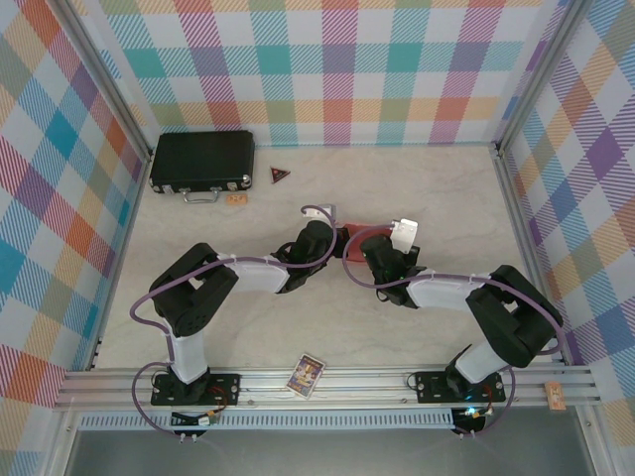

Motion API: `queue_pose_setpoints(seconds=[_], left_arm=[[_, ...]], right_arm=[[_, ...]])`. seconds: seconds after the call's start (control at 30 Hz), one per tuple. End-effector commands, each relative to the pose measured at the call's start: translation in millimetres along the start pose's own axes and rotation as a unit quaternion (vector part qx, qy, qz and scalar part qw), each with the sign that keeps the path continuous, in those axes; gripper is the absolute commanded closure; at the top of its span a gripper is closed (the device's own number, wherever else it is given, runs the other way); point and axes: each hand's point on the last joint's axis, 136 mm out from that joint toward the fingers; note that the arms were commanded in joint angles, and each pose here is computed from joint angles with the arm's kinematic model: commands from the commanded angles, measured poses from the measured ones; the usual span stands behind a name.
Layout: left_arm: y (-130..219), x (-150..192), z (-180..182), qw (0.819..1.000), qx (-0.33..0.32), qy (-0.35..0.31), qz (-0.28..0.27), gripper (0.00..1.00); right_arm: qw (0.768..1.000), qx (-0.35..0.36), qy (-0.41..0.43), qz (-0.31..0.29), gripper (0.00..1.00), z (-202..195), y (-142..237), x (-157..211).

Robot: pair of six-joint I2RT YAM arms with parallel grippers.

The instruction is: Fold the paper box

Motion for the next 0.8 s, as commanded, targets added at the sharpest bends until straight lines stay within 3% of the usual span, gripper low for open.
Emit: queue_pose_setpoints(seconds=[0.0, 0.37, 0.77], left_arm=[[2.7, -5.6, -8.3, 0.999, 0.028, 0.023, -0.003, 0.96], [-4.4, -13.5, -10.6, 0.998, 0.040, 0.043, -0.002, 0.93], [-0.6, 18.4, 16.0, 0.999, 0.011, 0.029, 0.020, 0.96]], right_arm=[[1.000, 0.004, 0.005, 0.013, 1.00, -1.6, 2.7, 2.7], [1.000, 0.006, 0.006, 0.016, 1.00, -0.5, 4.6, -0.7], [0.999, 0.008, 0.003, 0.031, 1.00, -7.6, 5.5, 11.4]])
Point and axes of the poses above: each hand's point on the last joint's axis, 136 mm out from that joint toward the fingers, its own y axis back along the fingers, its own z axis along the line the jaws close on, x = y × z, and after that the axes turned 4 degrees about -y, right-handed
